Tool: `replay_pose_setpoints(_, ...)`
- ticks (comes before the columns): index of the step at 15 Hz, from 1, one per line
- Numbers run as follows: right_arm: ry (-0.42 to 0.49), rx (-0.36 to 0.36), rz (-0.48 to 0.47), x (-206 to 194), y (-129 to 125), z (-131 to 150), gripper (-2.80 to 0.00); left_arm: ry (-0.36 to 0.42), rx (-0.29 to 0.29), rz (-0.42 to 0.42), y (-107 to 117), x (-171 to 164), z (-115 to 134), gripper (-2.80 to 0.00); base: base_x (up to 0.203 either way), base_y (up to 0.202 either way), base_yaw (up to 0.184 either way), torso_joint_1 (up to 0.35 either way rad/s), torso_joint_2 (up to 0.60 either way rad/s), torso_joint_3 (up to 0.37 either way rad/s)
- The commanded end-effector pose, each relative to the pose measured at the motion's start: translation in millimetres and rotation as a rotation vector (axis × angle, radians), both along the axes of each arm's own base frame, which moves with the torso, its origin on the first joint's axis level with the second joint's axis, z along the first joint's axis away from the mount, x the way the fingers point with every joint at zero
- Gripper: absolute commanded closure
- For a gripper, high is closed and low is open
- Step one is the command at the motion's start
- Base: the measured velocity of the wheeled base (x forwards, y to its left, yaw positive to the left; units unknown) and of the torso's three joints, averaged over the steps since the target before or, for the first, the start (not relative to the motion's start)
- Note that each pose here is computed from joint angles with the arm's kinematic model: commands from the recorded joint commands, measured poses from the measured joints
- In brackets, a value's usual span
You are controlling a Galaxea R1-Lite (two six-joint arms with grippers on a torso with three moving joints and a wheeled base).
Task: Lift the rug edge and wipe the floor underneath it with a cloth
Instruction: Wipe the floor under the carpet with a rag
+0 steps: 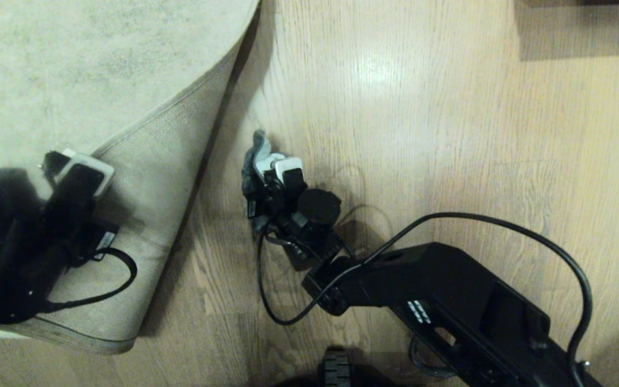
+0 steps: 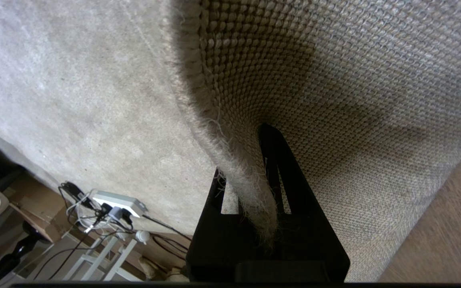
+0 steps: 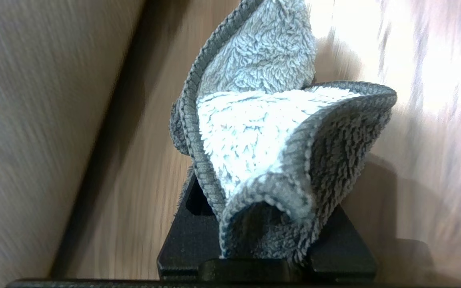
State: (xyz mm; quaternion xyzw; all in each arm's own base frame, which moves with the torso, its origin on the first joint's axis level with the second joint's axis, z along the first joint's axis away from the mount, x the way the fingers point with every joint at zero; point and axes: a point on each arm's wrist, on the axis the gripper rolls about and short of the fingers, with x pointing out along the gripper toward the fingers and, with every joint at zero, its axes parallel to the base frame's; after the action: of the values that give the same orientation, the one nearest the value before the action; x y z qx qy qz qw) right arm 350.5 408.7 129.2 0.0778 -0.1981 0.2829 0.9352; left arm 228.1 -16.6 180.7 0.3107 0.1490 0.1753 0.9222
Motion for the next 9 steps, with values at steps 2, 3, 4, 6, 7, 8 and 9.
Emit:
replay_pose_setpoints(2, -0.044, 0.027, -0.009, -6, -7, 36, 0.0, -0.003, 0.002, -0.005, -2, 0, 0, 0.0, 0.0, 0.0, 0.0, 0.0, 0.0, 0.0)
replay_pose_setpoints(3, -0.046, 0.027, -0.009, -7, -8, 40, 0.0, -0.003, 0.002, -0.005, -2, 0, 0, 0.0, 0.0, 0.0, 0.0, 0.0, 0.0, 0.0)
replay_pose_setpoints(4, -0.049, 0.029, -0.007, -9, -8, 44, 0.0, -0.005, 0.002, -0.005, -2, 0, 1, 0.0, 0.0, 0.0, 0.0, 0.0, 0.0, 0.0)
replay_pose_setpoints(6, -0.047, 0.027, 0.015, -20, -3, 53, 0.0, -0.005, 0.002, -0.005, -2, 0, 1, 0.0, 0.0, 0.0, 0.0, 0.0, 0.0, 0.0)
replay_pose_setpoints(7, -0.04, 0.018, 0.032, -28, 2, 58, 0.0, -0.006, 0.003, 0.001, -1, 0, 1, 0.0, 0.0, 0.0, 0.0, 0.0, 0.0, 0.0)
replay_pose_setpoints(8, -0.034, 0.011, 0.05, -37, 6, 62, 0.0, -0.008, 0.006, 0.016, -1, 0, 2, 0.0, 0.0, 0.0, 0.0, 0.0, 0.0, 0.0)
replay_pose_setpoints(9, -0.026, 0.002, 0.065, -44, 10, 63, 0.0, -0.01, 0.005, 0.023, -1, 0, 2, 0.0, 0.0, 0.0, 0.0, 0.0, 0.0, 0.0)
